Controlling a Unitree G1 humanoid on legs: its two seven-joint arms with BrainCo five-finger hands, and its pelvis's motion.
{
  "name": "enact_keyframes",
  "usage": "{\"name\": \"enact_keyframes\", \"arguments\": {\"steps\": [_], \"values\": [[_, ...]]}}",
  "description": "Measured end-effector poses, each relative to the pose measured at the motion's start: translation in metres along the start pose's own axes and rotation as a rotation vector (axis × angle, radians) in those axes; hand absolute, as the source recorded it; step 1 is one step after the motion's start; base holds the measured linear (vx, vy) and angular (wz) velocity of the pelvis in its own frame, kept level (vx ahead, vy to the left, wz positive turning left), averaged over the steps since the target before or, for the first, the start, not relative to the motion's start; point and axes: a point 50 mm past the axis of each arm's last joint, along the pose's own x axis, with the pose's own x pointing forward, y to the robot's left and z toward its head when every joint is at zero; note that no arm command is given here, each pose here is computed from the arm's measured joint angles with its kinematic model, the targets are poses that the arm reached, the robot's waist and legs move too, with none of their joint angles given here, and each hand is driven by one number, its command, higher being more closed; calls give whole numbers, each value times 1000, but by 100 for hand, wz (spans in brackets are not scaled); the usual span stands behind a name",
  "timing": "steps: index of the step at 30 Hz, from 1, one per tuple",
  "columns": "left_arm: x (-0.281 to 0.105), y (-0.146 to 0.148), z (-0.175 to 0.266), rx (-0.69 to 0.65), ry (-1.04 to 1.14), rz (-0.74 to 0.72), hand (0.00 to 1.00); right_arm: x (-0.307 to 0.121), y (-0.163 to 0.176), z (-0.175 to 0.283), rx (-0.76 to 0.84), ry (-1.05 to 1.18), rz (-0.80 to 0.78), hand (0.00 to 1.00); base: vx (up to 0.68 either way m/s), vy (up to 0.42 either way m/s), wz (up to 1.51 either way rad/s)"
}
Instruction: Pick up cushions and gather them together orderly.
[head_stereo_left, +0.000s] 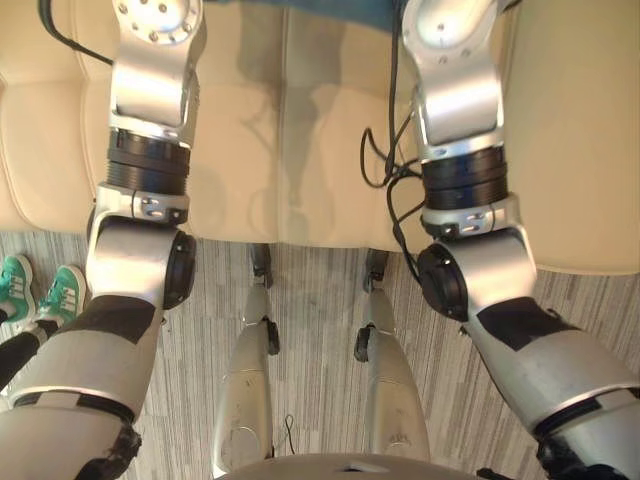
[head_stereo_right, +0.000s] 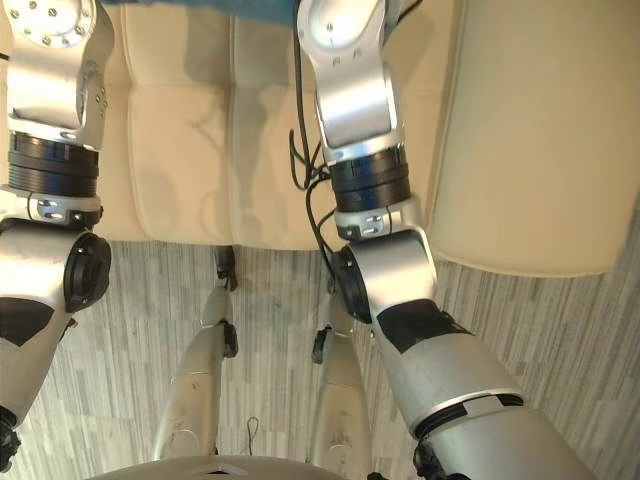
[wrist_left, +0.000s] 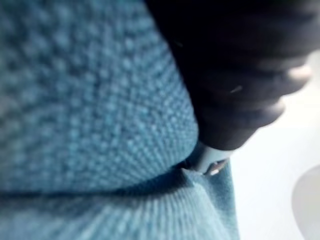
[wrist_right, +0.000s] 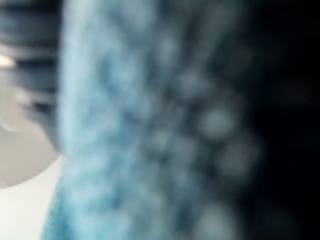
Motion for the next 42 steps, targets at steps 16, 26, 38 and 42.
{"name": "enact_keyframes", "arguments": {"steps": [16, 26, 38, 42], "values": [[-60, 55, -94, 74, 346, 113, 0, -25, -21, -68, -99, 237, 75, 0, 0, 43, 2], [-99, 64, -119, 97, 458, 14, 0, -50, -58, -77, -49, 233, 118, 0, -38, 6, -13], [-233, 171, -154, 219, 788, -108, 0, -205, -175, -129, -198, 658, 336, 0, -49, -18, -3], [-314, 203, -158, 233, 1069, -96, 0, -271, -208, -138, -249, 926, 371, 0, 59, 3, 4]]}}
